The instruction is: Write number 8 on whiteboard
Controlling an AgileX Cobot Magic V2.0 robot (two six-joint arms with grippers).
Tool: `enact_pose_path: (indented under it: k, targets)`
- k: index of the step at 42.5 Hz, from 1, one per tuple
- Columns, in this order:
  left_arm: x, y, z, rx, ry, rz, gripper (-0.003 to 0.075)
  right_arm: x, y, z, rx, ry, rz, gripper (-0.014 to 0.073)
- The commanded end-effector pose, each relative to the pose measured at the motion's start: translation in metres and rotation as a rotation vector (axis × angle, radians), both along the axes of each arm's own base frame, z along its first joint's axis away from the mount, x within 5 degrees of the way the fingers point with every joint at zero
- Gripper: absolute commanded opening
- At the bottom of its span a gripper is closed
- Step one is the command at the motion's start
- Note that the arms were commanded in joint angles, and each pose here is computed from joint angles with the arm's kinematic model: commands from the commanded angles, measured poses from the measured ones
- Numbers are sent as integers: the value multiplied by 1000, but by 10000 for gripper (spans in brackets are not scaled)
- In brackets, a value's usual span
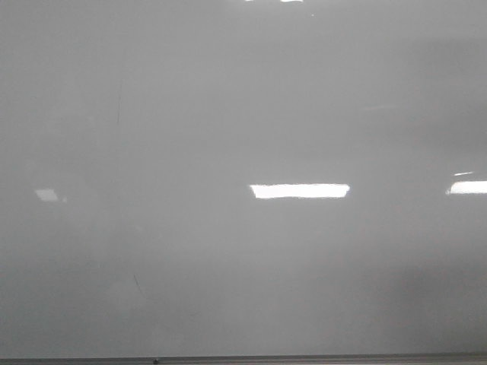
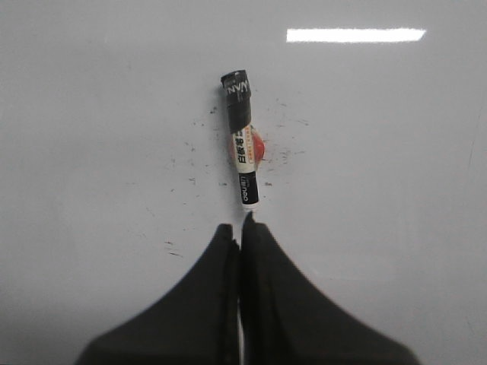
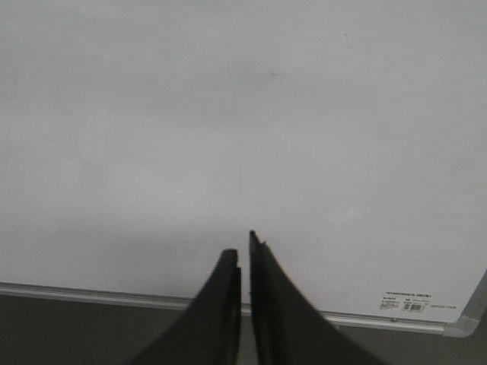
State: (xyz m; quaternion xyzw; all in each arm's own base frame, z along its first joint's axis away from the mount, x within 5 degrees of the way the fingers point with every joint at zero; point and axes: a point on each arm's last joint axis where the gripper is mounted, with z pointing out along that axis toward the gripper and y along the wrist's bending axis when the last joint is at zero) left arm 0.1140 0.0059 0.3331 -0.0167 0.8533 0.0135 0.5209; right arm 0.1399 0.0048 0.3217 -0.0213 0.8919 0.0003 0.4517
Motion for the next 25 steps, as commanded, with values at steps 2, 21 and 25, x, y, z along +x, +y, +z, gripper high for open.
enact_pose_path:
  k: [2, 21, 25]
  targets:
    - [13, 0, 8, -9, -46, 0, 111, 3, 4, 12, -6, -83, 35, 335]
    - [73, 4, -28, -21, 143, 5, 525, 3, 4, 13, -6, -86, 35, 571]
    - [87, 5, -36, -40, 154, 9, 525, 3, 4, 13, -6, -86, 35, 571]
